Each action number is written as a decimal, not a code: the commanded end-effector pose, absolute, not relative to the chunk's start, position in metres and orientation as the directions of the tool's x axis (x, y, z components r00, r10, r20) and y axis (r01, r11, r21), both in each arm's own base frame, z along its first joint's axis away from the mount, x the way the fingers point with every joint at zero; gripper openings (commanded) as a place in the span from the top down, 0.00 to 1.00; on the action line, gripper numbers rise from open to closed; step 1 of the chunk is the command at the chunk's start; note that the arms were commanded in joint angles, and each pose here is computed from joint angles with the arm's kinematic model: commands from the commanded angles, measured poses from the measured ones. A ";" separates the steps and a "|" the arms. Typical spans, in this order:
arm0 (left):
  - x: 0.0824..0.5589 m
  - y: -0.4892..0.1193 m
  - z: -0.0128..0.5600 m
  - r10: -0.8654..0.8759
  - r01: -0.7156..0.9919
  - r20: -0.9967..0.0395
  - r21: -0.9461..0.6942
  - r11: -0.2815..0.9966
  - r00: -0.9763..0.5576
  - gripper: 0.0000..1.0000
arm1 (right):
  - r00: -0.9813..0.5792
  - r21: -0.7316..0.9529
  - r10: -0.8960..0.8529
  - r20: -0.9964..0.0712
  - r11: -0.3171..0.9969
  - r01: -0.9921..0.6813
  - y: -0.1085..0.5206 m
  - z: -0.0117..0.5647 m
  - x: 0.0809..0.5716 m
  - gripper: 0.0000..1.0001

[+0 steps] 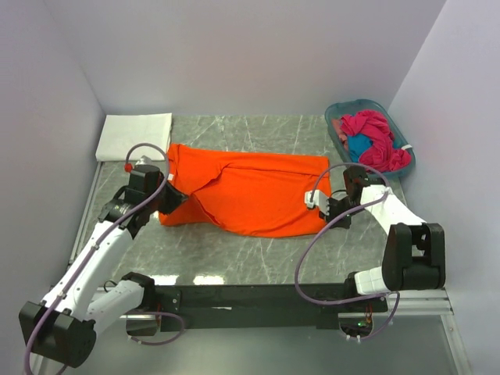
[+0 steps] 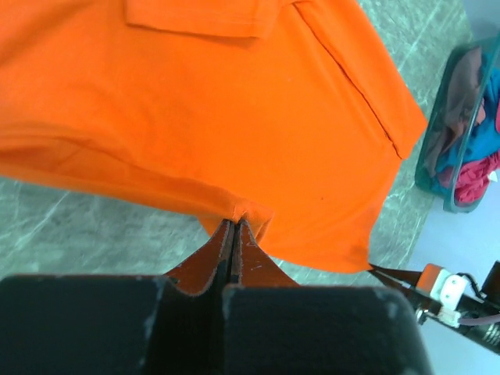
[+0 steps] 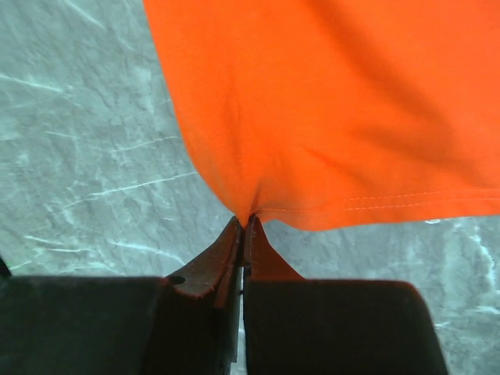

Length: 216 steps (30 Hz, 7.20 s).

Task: Fold and stack the t-shirts
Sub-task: Fold the tshirt

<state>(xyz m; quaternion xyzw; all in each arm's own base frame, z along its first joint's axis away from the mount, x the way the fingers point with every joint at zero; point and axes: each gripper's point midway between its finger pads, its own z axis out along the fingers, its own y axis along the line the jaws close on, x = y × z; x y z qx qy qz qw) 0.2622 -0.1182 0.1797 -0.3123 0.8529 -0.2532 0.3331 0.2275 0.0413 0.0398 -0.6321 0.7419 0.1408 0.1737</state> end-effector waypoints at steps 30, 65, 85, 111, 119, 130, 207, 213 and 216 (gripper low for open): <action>0.354 -0.145 0.239 -0.554 -0.068 -0.561 -0.663 0.746 -0.616 1.00 | -0.451 0.130 -0.729 -0.515 0.454 -0.882 0.038 0.057 0.274 1.00; 0.419 -0.137 0.247 -0.571 -0.077 -0.566 -0.666 0.741 -0.595 1.00 | -0.614 0.145 -0.595 -0.518 0.647 -0.749 0.021 0.064 0.336 1.00; 0.425 -0.135 0.247 -0.557 -0.067 -0.562 -0.665 0.744 -0.611 1.00 | -0.674 0.176 -0.570 -0.470 0.688 -0.704 0.014 0.054 0.356 1.00; 0.430 -0.140 0.248 -0.543 -0.049 -0.556 -0.669 0.742 -0.629 1.00 | -0.690 0.182 -0.551 -0.469 0.704 -0.686 0.014 0.052 0.360 1.00; 0.432 -0.142 0.246 -0.540 -0.046 -0.550 -0.672 0.739 -0.637 1.00 | -0.753 0.047 -0.386 -0.533 0.875 -0.482 -0.002 0.065 0.398 0.69; 0.433 -0.144 0.249 -0.534 -0.032 -0.553 -0.675 0.737 -0.640 1.00 | -0.646 0.060 -0.427 -0.633 0.804 -0.591 0.020 0.105 0.391 0.54; 0.517 -0.157 0.124 -0.113 0.144 -0.468 -0.478 0.867 -0.876 1.00 | -0.601 0.193 -0.428 -0.675 0.683 -0.704 0.056 0.104 0.335 0.53; 0.522 -0.155 0.125 -0.114 0.144 -0.476 -0.472 0.870 -0.872 1.00 | -0.600 0.195 -0.428 -0.676 0.681 -0.705 0.056 0.104 0.336 0.53; 0.526 -0.153 0.122 -0.118 0.135 -0.476 -0.464 0.876 -0.871 0.99 | -0.602 0.196 -0.427 -0.675 0.682 -0.704 0.056 0.104 0.336 0.52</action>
